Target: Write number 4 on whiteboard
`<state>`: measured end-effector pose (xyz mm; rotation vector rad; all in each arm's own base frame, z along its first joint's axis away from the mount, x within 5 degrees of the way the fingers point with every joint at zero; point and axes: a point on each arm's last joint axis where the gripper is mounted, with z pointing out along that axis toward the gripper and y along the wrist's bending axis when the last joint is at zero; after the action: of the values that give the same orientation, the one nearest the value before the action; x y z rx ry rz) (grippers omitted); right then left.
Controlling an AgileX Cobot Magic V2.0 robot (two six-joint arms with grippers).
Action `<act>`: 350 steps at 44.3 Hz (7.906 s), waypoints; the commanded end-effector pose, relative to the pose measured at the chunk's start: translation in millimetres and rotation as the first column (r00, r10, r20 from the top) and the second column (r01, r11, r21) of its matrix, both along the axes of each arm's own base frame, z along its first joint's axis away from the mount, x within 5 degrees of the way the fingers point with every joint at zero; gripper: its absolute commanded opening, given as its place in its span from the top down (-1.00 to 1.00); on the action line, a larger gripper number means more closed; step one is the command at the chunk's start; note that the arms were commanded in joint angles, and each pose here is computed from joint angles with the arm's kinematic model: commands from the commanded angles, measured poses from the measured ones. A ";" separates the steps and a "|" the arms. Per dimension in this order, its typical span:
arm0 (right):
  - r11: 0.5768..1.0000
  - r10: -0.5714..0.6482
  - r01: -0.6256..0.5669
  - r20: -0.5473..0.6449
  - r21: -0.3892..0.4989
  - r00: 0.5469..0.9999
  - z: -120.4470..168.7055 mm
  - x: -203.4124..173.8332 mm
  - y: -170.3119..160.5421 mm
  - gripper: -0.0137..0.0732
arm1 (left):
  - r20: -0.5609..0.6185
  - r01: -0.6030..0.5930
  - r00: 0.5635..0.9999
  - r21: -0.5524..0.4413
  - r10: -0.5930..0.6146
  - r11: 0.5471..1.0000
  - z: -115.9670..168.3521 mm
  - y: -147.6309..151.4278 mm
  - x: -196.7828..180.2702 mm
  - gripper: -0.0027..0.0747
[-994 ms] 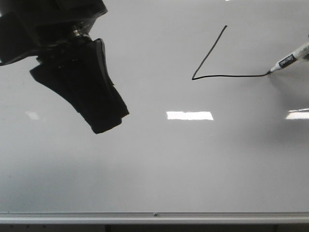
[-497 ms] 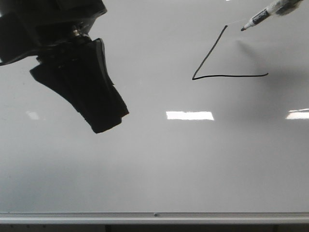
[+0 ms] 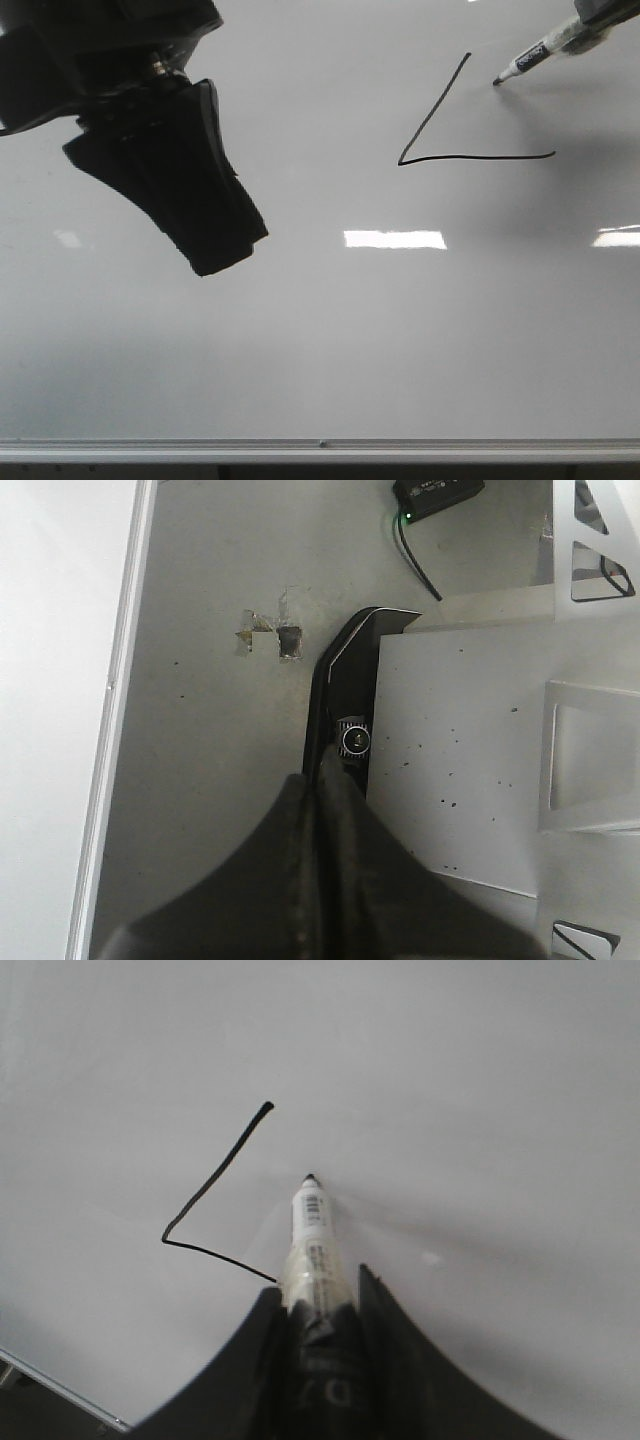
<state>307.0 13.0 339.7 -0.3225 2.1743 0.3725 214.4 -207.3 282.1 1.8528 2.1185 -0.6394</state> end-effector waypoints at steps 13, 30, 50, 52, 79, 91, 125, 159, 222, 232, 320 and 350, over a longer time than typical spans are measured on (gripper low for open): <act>1.000 -0.030 0.031 -0.140 0.000 0.990 -52.8 -5.5 -1.9 0.83 | 0.032 -0.012 0.999 -0.081 0.015 0.997 22.7 -2.7 -5.8 0.98; 0.988 0.152 -0.141 -0.192 0.067 0.970 -37.1 -36.9 25.6 0.83 | 0.027 -0.014 0.999 -0.087 0.017 0.996 23.0 -3.2 -6.0 0.98; 0.800 0.598 -0.593 -0.184 0.087 0.780 4.7 -83.9 113.7 0.83 | 0.116 -0.101 0.985 -0.224 0.130 0.969 30.5 -12.7 6.9 -0.54; 0.790 0.612 -0.607 -0.181 0.090 0.770 5.0 -86.1 118.2 0.83 | 0.134 -0.070 0.986 -0.228 0.103 0.971 30.8 -13.1 6.5 -0.51; 0.748 0.663 -0.649 -0.118 0.139 0.739 10.7 -93.5 136.8 0.83 | 0.092 -0.037 0.994 -0.275 0.064 0.961 33.7 -16.6 1.1 0.89; 0.758 0.650 -0.636 -0.101 0.144 0.753 12.2 -91.8 136.9 0.14 | 0.108 -0.037 0.992 -0.262 0.067 0.964 32.9 -14.8 3.1 0.98; 0.987 0.143 -0.161 0.343 0.024 0.928 19.6 -186.3 39.3 0.93 | 0.330 -0.952 0.184 -0.173 0.926 0.251 20.6 180.9 67.9 0.98; 0.975 0.204 -0.221 0.299 0.023 0.932 15.2 -194.1 43.1 0.93 | 0.190 -0.991 0.000 -0.129 0.982 0.025 -36.6 206.7 131.5 0.97; 0.975 0.204 -0.221 0.299 0.022 0.932 15.2 -194.1 43.1 0.93 | 0.229 -0.855 0.061 -0.490 0.971 0.169 32.1 191.8 -1.9 -0.22; 0.975 0.204 -0.221 0.299 0.022 0.932 15.2 -194.1 43.1 0.93 | 0.213 -0.695 0.098 -0.684 0.972 0.220 35.6 186.4 -75.7 0.37; 0.974 0.208 -0.224 0.295 0.022 0.933 14.8 -194.1 43.3 0.93 | 0.108 -0.473 -0.048 -0.878 0.993 0.073 -79.8 204.6 -159.0 0.98; 0.974 0.208 -0.224 0.295 0.022 0.933 14.8 -194.1 43.3 0.93 | 0.108 -0.473 -0.048 -0.878 0.993 0.073 -79.8 204.6 -159.0 0.98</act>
<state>111.0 57.5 342.2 -0.6029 1.8968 0.4760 55.8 -3.0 195.5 0.0187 1.6596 -0.0588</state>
